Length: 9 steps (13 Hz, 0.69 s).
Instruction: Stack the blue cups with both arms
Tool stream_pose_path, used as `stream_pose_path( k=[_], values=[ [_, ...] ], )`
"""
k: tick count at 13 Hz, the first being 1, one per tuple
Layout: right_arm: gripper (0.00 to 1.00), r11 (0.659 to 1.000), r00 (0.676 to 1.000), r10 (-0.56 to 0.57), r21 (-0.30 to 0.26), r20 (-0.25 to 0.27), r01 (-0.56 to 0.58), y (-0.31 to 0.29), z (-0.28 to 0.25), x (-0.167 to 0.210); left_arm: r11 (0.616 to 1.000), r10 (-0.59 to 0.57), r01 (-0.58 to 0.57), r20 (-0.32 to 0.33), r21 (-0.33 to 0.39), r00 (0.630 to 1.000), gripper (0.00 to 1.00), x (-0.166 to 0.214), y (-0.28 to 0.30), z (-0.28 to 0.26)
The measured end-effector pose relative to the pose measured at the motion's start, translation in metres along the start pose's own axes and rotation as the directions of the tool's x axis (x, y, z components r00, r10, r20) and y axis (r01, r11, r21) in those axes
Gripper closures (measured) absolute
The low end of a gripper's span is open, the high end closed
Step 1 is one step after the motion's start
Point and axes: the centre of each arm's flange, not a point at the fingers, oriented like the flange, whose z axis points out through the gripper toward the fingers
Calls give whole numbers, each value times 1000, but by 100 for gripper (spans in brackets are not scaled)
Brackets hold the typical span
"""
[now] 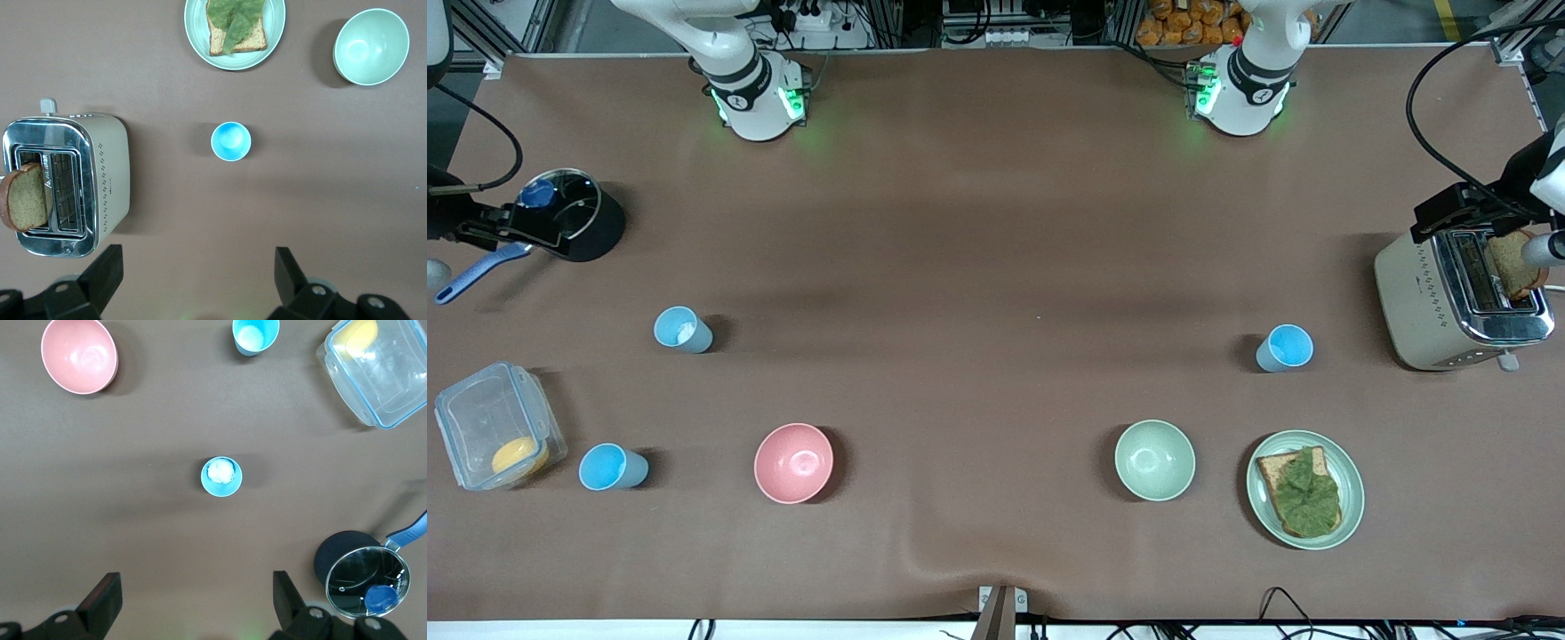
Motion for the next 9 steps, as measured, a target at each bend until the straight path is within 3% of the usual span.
stream_pose_path(
  k=[6, 9],
  values=[
    [0, 1000, 1000, -4, 0, 3, 4, 0, 1, 0, 1000, -2, 2, 9, -1, 1000, 0, 3, -2, 5],
    [0, 1000, 1000, -6, 0, 4, 6, 1, 1, 0, 1000, -2, 2, 14, -10, 1000, 0, 29, -6, 43]
  ],
)
